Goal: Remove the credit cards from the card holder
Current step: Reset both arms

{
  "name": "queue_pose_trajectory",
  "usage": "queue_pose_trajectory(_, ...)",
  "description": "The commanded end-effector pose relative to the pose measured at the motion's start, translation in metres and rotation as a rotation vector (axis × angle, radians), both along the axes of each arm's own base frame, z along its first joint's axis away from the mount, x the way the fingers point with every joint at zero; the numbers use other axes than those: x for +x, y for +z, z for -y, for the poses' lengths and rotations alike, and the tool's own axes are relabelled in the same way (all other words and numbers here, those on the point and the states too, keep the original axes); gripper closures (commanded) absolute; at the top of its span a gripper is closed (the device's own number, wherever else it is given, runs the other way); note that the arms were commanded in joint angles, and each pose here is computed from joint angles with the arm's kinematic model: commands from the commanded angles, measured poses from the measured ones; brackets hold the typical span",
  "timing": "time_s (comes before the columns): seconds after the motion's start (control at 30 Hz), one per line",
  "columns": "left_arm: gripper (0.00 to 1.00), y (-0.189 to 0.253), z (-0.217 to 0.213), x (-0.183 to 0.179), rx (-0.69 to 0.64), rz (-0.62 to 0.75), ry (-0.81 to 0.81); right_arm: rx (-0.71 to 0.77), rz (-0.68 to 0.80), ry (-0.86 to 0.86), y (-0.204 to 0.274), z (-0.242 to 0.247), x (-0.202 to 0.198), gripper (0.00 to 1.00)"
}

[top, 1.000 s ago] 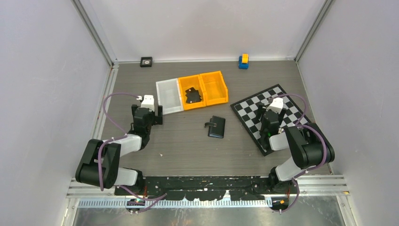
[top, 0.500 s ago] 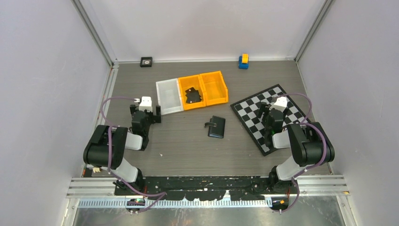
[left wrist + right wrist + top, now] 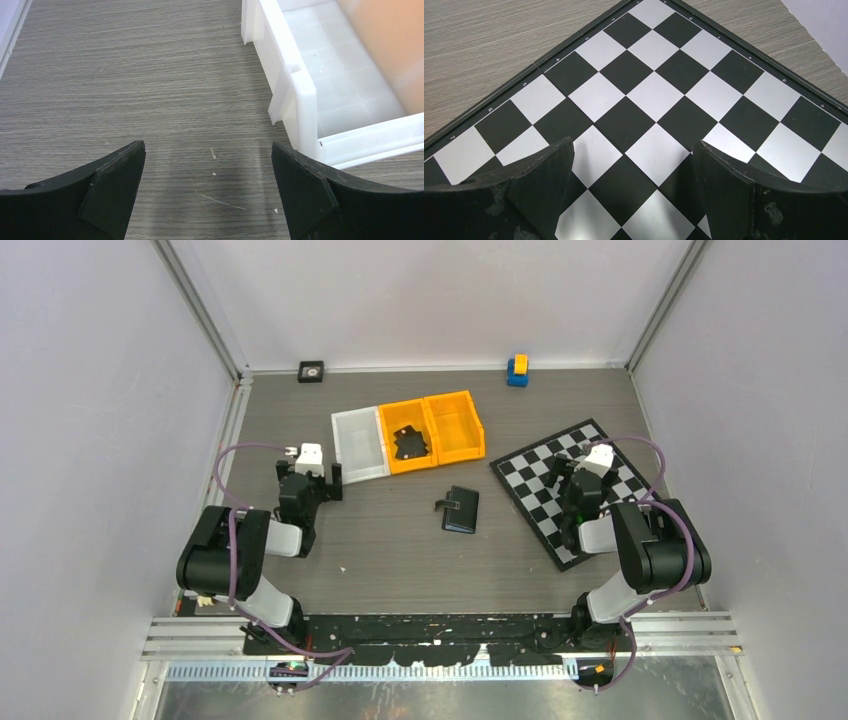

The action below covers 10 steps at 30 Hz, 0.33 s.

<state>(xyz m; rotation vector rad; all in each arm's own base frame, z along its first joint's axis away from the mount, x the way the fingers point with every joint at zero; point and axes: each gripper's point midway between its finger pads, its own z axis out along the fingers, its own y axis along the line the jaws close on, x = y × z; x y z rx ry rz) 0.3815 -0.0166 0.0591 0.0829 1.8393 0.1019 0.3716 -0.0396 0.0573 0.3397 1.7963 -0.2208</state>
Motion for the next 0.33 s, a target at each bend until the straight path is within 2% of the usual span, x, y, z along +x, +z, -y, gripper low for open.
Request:
queue_pose_trajectory(0.0,0.00,0.0156,-0.0029,0.0079,0.001,0.051,0.009,0.011,0.068,-0.043,0.0185,0.0059,0.0086,0.06)
queue_pose_trajectory(0.3,0.00,0.0135,-0.0066,0.0107,-0.025,0.028,0.011,0.011,0.067,-0.043,0.0185,0.0057,0.0088,0.06)
